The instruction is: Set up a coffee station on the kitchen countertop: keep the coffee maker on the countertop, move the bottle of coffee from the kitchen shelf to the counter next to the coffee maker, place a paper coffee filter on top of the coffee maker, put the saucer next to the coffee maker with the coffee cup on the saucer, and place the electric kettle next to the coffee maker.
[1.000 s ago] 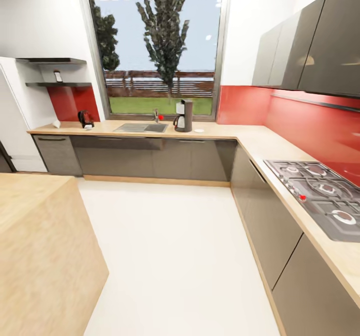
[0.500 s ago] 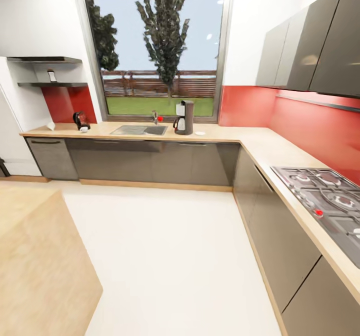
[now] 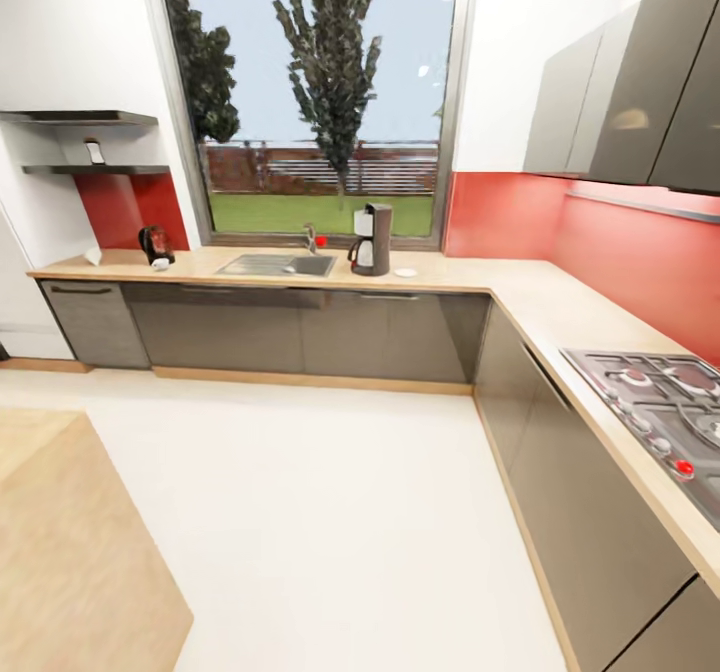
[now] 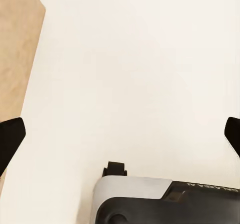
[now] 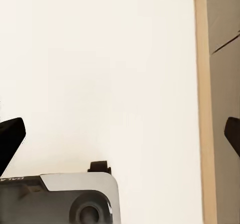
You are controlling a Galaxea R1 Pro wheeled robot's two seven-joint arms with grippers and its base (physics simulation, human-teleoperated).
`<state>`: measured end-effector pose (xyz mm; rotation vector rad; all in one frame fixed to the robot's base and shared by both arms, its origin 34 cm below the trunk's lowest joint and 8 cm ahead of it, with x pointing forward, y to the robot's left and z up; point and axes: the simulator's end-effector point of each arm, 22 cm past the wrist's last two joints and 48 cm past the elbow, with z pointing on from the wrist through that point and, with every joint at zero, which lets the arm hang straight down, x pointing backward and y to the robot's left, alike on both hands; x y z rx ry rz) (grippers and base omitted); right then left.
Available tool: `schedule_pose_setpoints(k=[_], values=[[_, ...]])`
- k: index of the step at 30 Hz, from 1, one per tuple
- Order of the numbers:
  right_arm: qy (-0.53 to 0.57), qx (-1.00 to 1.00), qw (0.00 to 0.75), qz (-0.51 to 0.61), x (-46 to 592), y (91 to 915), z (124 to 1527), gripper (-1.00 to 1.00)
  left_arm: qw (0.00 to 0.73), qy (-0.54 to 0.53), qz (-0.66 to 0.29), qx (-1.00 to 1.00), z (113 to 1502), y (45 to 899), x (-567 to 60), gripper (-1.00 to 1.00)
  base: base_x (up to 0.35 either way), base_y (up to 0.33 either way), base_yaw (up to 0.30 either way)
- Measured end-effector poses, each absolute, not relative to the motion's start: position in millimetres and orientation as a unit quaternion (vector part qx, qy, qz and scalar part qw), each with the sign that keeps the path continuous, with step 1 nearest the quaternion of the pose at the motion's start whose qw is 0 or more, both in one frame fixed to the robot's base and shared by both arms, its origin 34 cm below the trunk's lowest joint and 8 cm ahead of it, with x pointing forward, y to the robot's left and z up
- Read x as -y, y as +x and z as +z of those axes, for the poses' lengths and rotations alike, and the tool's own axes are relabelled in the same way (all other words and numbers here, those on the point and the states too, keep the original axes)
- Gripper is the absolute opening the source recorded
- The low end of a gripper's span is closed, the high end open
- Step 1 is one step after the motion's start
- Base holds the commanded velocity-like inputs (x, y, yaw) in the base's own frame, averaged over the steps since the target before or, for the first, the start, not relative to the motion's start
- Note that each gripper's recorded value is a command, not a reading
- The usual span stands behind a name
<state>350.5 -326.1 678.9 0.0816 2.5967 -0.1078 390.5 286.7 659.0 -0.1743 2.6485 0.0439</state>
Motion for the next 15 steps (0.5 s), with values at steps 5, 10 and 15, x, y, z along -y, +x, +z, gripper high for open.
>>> schedule_pose_setpoints(k=[5, 10, 15], values=[[0.03, -0.962, 0.268, -0.04, 326.1, 350.6, 679.0, 1.0, 0.241, -0.064, 0.017, -0.968, 659.0, 390.5, -287.9, 1.0, 0.338, 0.0, 0.105], [0.03, -0.962, 0.267, -0.04, 326.2, 350.5, 678.9, 1.0, 0.241, -0.064, 0.018, -0.968, 659.1, 390.5, -289.9, 1.0, 0.338, 0.0, 0.021], [0.03, -0.962, 0.267, -0.04, 326.2, 350.5, 678.9, 1.0, 0.241, -0.064, 0.018, -0.968, 659.2, 390.5, -290.3, 1.0, 0.338, 0.0, 0.003]])
